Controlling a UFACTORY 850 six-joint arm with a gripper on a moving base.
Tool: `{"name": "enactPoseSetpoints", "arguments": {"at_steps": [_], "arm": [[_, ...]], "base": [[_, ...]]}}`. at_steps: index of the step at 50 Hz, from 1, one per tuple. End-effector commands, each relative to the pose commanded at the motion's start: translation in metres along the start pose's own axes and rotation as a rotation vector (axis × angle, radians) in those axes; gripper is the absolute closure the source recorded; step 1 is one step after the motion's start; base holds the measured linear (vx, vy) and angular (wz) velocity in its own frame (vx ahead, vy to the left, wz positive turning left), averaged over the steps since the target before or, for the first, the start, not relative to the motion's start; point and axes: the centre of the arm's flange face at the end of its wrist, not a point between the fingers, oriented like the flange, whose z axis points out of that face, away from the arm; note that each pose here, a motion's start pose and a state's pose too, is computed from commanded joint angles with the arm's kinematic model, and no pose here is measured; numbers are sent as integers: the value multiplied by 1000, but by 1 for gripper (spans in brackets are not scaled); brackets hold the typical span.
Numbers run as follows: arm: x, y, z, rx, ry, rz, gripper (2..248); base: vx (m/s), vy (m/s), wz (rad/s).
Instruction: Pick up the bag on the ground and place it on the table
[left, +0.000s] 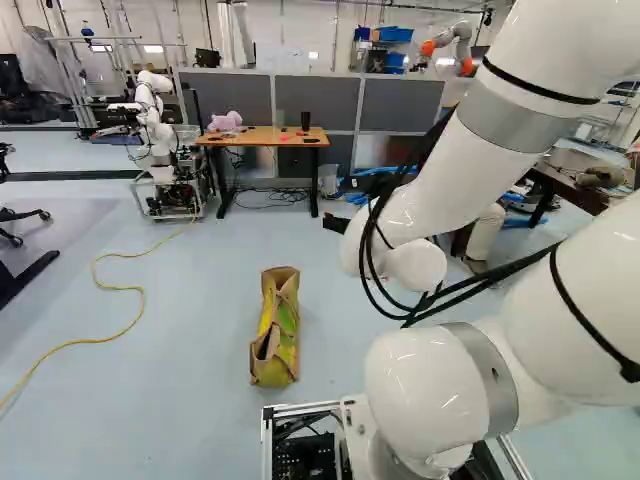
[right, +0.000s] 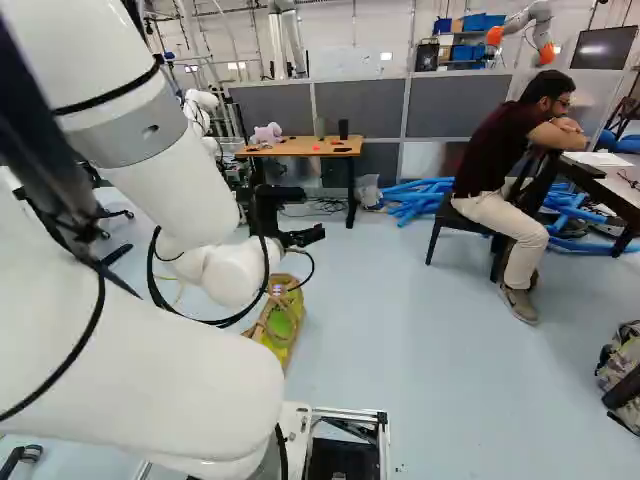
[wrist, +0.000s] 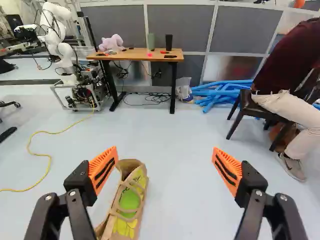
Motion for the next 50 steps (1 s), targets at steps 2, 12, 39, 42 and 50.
{"name": "enactPoseSetpoints", "arguments": {"at_steps": [2, 12, 39, 42, 50], "arm": [[1, -1, 2, 3, -1, -1, 3], [6, -8, 14, 25, -13, -9, 3], [18, -33, 58, 91, -110, -37, 3], [19, -36, 62, 98, -125, -41, 3], [20, -44, 75, 114, -169, -51, 3]], "base": [[0, 0, 0], [0, 0, 0], [0, 0, 0], [0, 0, 0], [0, 0, 0]]}}
